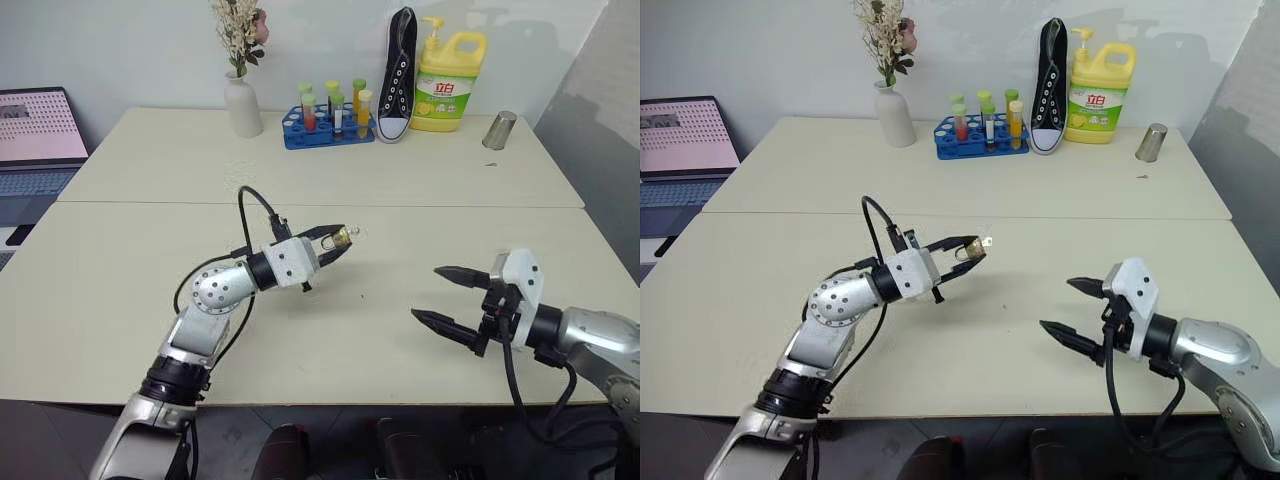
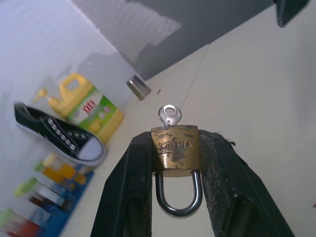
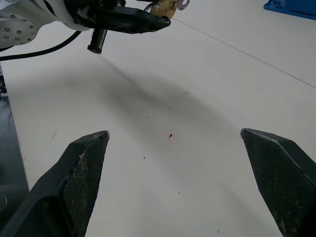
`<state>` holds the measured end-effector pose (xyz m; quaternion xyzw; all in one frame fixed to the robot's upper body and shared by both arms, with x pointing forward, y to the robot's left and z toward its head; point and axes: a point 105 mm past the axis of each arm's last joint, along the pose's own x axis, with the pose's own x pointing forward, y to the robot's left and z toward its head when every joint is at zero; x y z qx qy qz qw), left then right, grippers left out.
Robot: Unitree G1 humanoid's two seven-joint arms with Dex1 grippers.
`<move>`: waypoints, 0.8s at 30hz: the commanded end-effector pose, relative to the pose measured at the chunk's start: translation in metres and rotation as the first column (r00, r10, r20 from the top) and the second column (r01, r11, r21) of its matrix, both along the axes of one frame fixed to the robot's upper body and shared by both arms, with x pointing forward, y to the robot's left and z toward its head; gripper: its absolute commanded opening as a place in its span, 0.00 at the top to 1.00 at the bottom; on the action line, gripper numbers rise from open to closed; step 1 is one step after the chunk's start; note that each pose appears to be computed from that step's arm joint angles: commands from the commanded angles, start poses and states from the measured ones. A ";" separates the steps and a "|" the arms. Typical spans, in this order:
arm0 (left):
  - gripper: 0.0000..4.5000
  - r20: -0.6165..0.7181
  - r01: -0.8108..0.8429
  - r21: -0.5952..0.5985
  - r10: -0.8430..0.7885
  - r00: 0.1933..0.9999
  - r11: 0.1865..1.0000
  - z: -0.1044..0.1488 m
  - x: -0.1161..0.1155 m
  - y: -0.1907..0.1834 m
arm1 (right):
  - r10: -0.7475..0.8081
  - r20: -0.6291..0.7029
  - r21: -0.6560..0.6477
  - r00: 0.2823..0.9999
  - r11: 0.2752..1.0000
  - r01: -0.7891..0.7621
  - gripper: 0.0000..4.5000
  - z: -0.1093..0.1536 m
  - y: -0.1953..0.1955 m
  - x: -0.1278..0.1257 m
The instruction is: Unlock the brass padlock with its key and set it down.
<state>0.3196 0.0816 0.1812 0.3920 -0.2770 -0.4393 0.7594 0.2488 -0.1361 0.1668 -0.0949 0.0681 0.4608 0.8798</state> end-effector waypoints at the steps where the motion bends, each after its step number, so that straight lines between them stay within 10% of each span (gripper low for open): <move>1: 0.78 0.249 0.113 0.182 -0.157 0.956 0.977 0.002 -0.022 -0.008 | 0.050 0.021 0.061 0.999 0.997 -0.052 0.00 0.016 0.010 0.004; 24: 0.78 0.374 0.203 0.303 -0.312 0.873 0.931 -0.020 -0.047 0.005 | 0.291 -0.234 0.268 0.928 0.936 -0.226 0.00 0.015 0.064 0.013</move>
